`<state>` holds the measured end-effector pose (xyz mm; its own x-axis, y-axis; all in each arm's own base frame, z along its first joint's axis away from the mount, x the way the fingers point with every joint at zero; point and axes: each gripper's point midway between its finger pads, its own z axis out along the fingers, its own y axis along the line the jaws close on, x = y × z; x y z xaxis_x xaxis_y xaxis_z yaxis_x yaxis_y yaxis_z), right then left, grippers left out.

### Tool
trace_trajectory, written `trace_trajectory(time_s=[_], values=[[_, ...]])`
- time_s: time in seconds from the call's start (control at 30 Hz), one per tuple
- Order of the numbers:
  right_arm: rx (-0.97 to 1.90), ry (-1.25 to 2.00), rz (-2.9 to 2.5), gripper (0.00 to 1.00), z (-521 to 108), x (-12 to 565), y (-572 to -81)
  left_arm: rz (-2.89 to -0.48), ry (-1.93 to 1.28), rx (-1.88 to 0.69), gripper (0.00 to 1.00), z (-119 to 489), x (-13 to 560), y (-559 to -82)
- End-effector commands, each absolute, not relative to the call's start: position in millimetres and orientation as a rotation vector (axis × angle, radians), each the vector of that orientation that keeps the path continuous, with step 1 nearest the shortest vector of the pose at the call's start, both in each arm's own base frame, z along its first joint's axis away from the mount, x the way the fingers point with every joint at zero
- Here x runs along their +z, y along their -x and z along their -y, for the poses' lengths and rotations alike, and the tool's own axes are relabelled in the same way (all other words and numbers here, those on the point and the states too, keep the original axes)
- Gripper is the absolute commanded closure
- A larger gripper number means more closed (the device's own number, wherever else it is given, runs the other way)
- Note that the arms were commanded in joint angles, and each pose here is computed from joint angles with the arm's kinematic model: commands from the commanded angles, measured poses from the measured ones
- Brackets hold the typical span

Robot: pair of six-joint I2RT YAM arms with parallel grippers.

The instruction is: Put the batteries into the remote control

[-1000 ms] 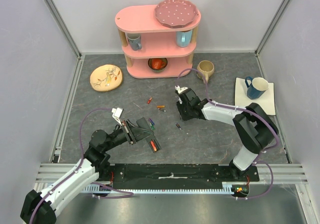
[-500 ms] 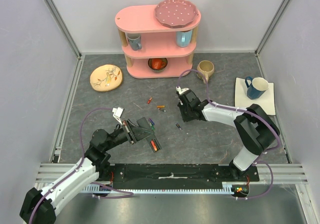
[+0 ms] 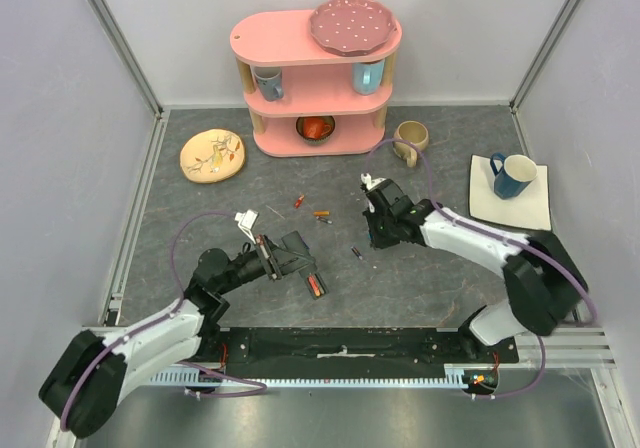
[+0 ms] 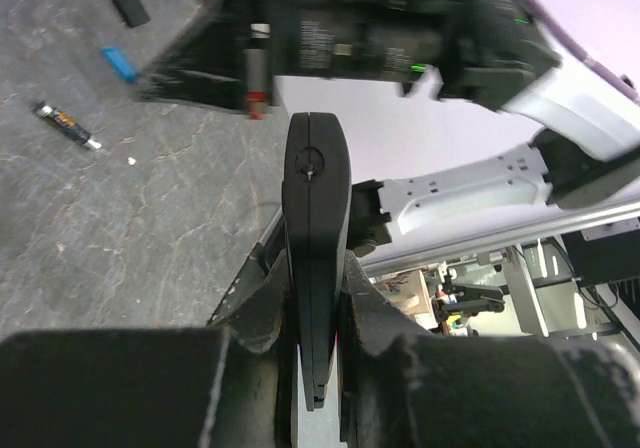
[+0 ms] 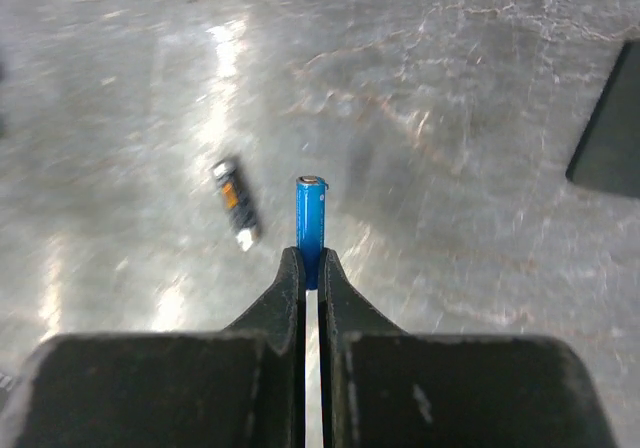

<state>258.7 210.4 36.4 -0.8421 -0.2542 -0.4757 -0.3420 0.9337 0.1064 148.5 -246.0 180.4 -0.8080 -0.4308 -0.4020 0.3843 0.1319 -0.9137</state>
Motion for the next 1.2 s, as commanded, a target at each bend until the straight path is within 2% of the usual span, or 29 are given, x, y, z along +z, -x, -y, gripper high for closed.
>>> trace_trajectory(time_s=[0.0,0.17,0.3,0.47,1.17], values=[[0.473,0.437,-2.527,1.0,-229.2,115.3,-231.6,-1.638,0.02,-1.815,0.98,253.0,217.3,-160.7],[0.535,0.525,-2.363,1.0,-245.5,181.3,-202.5,-1.582,0.012,-1.821,0.98,257.4,229.9,-170.4],[0.619,0.58,-2.347,1.0,-266.0,199.7,-171.0,-1.555,0.005,-1.822,0.98,259.9,237.1,-175.6],[0.664,0.712,-2.351,1.0,-289.9,208.9,-143.9,-1.57,0.02,-1.831,0.98,264.7,233.2,-181.9],[0.734,0.72,-2.51,1.0,-315.0,209.5,-124.4,-1.694,0.183,-1.815,0.98,265.5,204.9,-194.6]])
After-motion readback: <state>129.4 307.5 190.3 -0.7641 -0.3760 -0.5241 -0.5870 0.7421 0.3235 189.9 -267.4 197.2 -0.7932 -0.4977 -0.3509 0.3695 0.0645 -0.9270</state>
